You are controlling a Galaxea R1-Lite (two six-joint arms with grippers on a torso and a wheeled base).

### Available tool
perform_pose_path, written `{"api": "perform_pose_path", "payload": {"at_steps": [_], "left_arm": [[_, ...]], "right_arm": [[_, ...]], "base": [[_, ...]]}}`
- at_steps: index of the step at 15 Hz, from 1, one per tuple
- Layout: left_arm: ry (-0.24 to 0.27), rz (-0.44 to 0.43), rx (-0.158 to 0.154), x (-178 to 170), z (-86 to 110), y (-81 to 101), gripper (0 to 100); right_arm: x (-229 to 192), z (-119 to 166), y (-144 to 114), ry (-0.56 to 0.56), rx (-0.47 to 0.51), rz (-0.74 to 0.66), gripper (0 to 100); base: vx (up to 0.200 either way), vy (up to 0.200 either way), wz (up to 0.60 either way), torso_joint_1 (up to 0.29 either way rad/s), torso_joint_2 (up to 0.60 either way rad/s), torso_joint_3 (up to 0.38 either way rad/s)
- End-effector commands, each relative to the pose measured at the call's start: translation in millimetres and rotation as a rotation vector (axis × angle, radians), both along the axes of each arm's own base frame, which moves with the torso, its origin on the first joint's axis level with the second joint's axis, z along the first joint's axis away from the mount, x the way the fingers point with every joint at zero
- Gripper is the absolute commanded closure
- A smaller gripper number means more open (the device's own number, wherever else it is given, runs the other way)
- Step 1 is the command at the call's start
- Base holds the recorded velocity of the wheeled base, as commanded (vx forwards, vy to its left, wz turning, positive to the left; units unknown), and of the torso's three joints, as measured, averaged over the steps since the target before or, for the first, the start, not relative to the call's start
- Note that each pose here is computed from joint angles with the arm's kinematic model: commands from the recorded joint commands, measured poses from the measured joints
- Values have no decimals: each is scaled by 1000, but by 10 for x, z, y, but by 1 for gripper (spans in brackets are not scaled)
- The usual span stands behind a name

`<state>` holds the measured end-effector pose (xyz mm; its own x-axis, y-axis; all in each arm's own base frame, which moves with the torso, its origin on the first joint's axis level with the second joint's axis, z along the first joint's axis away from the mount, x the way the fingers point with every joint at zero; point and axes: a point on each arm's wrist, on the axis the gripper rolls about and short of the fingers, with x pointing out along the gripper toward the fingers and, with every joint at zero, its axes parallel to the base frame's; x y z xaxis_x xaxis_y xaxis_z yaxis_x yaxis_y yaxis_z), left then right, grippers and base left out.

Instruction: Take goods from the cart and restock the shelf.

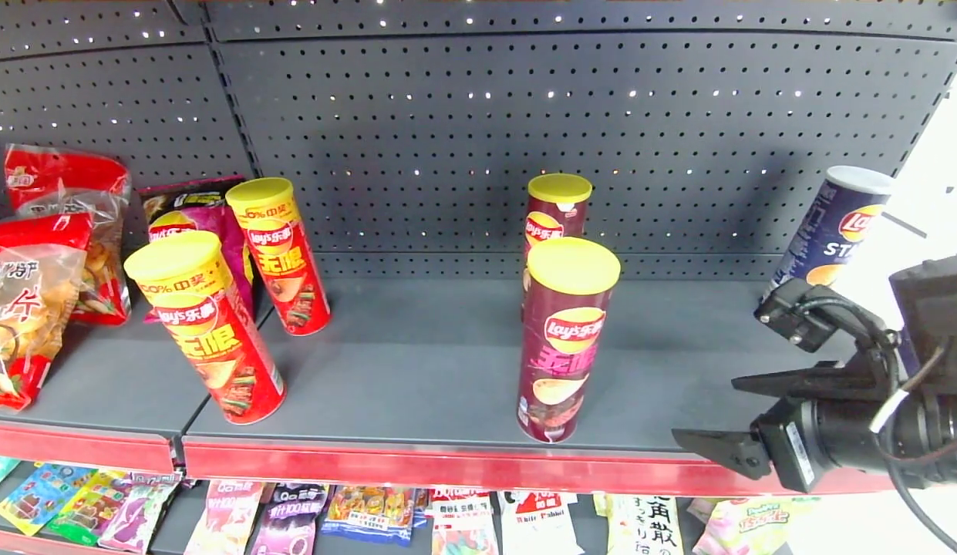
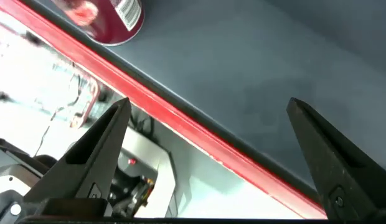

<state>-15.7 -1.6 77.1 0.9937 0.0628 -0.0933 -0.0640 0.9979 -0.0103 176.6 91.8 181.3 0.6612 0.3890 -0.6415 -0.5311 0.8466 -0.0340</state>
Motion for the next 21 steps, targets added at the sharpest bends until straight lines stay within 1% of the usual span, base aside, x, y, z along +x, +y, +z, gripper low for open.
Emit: {"api": "perform_pose_path", "payload": {"at_steps": [1, 4, 5, 8, 10, 13, 21], "left_arm": [[2, 1, 0, 1, 0, 0, 0], [3, 1, -1, 3, 1, 0, 0], [3, 1, 1, 3, 1, 0, 0], [2, 1, 1, 1, 0, 0, 0], [2, 1, 1, 1, 0, 0, 0], [3, 1, 1, 3, 1, 0, 0], [2, 1, 1, 1, 0, 0, 0]], "right_arm": [[134, -111, 82, 49, -25, 4, 0], [257, -156, 158, 55, -29, 10, 0], [309, -177, 243, 58, -30, 30, 0], [380, -260, 335, 88, -45, 48, 0], [446, -258, 391, 94, -32, 41, 0], [543, -247, 452, 90, -27, 36, 0], [653, -336, 532, 109, -53, 29, 0]], "base": [[0, 0, 0, 0, 0, 0], [0, 0, 0, 0, 0, 0], [0, 0, 0, 0, 0, 0], [0, 0, 0, 0, 0, 0], [0, 0, 0, 0, 0, 0], [0, 0, 0, 0, 0, 0], [0, 0, 0, 0, 0, 0]]}}
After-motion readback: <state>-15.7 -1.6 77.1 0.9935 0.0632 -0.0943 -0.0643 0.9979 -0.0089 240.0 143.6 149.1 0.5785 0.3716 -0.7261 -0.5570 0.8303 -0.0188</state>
